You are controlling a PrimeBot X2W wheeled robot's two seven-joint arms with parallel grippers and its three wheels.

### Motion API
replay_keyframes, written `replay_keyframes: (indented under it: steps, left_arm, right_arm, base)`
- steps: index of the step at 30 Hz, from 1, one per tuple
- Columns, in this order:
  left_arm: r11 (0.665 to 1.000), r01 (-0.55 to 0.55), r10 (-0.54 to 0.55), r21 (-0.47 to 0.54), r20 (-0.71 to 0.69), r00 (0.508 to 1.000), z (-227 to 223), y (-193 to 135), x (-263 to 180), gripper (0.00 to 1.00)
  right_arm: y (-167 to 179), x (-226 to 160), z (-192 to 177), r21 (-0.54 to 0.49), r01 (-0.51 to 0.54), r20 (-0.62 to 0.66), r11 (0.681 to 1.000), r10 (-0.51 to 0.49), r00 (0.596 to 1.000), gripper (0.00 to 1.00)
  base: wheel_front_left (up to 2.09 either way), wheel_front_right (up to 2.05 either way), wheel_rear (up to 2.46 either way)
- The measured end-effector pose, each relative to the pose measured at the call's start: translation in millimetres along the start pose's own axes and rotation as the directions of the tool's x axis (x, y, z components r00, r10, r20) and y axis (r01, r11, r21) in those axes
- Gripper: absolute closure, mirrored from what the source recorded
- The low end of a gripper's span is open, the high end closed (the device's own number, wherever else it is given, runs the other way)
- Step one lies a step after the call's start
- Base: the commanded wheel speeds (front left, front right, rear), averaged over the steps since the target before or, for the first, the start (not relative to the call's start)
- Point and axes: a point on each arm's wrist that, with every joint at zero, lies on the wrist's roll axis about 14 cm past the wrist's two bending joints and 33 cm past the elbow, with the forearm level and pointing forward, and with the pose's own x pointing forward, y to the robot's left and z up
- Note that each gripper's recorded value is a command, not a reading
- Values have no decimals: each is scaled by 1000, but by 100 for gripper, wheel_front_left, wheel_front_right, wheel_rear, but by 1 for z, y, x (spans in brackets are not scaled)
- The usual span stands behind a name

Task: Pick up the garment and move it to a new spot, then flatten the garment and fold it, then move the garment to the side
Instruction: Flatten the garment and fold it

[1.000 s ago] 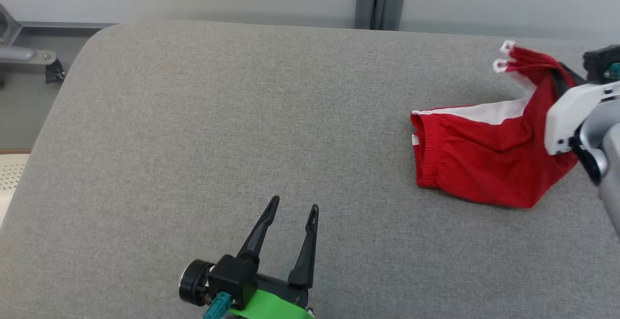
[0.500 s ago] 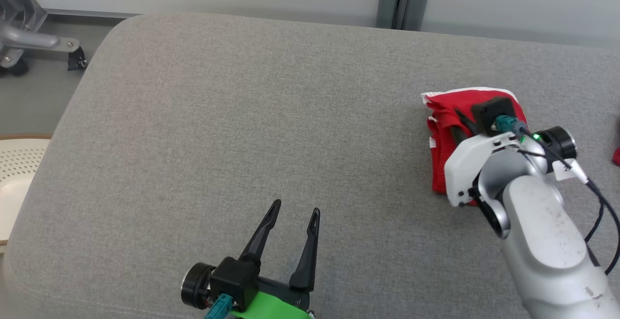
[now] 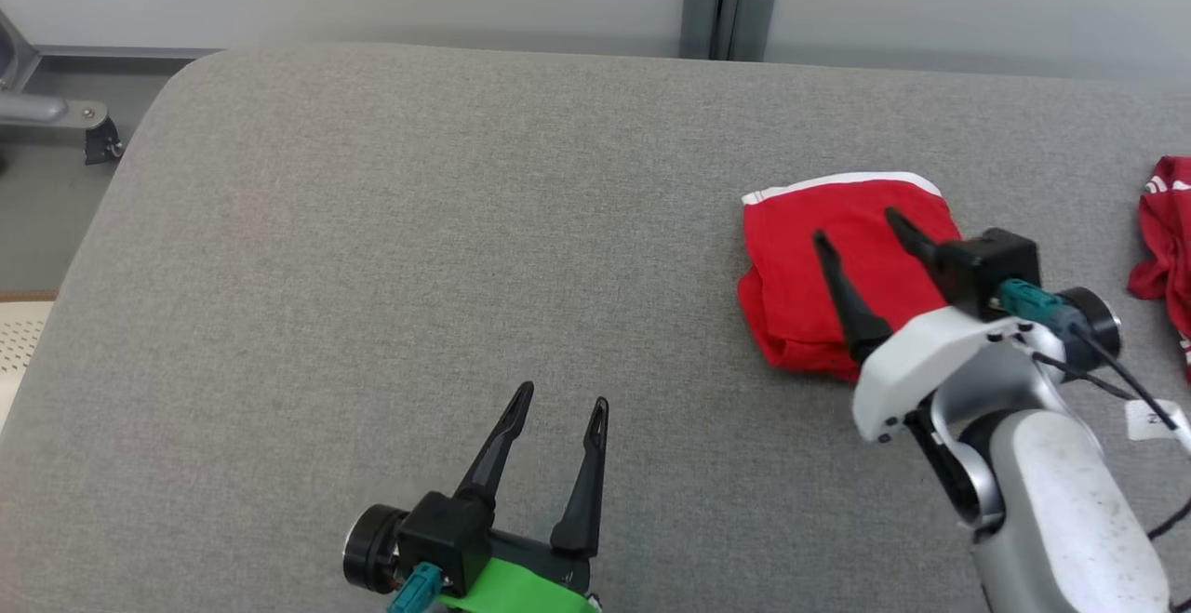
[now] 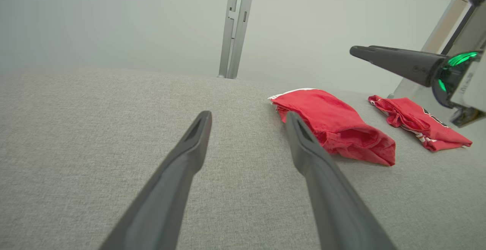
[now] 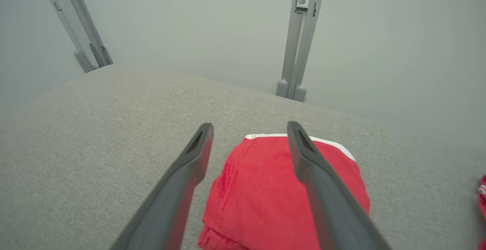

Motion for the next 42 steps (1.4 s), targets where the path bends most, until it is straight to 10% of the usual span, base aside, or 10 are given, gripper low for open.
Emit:
replay_keyframes:
  steps: [7,10,35,36,38,42]
  left_arm:
    - [1000,20,-20,2,4,1000,1,-6,1,0]
    - [1000,9,-9,2,6,1000,2,-2,1,0]
    - [1000,-12,12,4,9,1000,3,3,-6,0]
    - [1000,-18,18,-1,14,1000,4,3,-8,0]
    - [999,-48,48,0,27,998,8,11,-11,0]
    - [992,-126,126,-2,38,991,11,30,-21,0]
  right_arm:
    - [-86,-40,-25,32,222,-56,974,-220,974,0]
    - [-104,-49,-40,54,260,-86,964,-255,963,100]
    - [44,-37,-125,239,-132,-220,962,186,958,100]
    - [44,-40,-121,238,-132,-196,962,181,964,95]
    - [38,-47,-111,233,-118,-138,965,153,979,0]
    - [9,-62,-95,211,-38,-39,977,47,998,0]
  base:
    - [0,0,0]
    - [0,0,0]
    - [0,0,0]
    - [0,0,0]
    - [0,0,0]
    - [0,0,0]
